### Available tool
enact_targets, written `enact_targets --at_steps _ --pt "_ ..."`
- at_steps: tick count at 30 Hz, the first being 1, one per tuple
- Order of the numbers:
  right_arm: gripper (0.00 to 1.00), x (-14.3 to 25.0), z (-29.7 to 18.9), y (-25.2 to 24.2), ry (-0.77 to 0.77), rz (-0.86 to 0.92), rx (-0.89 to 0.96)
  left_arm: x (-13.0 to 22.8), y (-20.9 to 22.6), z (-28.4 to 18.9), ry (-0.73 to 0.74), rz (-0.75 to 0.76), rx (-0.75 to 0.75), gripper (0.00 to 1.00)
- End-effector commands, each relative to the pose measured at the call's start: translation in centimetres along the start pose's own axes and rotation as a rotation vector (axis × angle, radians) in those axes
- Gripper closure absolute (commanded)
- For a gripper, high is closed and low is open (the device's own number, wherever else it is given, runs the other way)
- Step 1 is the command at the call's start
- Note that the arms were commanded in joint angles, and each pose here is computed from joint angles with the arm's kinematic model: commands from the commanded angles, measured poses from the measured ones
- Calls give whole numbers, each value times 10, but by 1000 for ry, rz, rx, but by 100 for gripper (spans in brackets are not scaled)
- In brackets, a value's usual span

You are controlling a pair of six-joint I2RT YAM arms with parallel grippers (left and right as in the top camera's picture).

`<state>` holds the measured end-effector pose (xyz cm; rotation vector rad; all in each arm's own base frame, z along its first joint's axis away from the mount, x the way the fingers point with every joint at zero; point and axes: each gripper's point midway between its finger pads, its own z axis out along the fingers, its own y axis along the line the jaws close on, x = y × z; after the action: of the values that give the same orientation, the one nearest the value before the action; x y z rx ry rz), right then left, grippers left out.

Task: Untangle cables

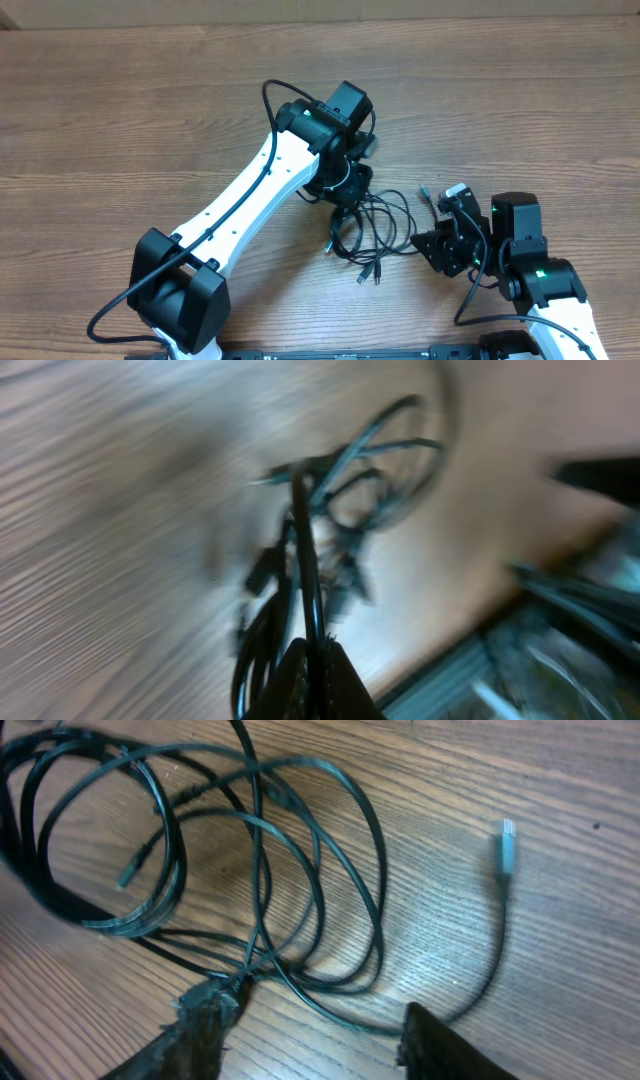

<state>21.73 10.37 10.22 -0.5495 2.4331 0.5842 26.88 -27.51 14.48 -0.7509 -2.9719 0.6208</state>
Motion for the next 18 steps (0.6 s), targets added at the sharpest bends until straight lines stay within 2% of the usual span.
enact_targets --at_steps 1,6,12,18 --pt "40 -17 -9 3 -47 -22 -1 5 -56 -18 -18 244 318 96" --pt "39 -16 -9 3 -44 -24 0 9 -75 -26 -16 272 441 96" --pt "39 -16 -9 3 -42 -27 2 10 -84 -31 -17 272 502 96" --pt "40 -16 -8 2 -40 -26 2 6 -101 -52 -41 259 683 96"
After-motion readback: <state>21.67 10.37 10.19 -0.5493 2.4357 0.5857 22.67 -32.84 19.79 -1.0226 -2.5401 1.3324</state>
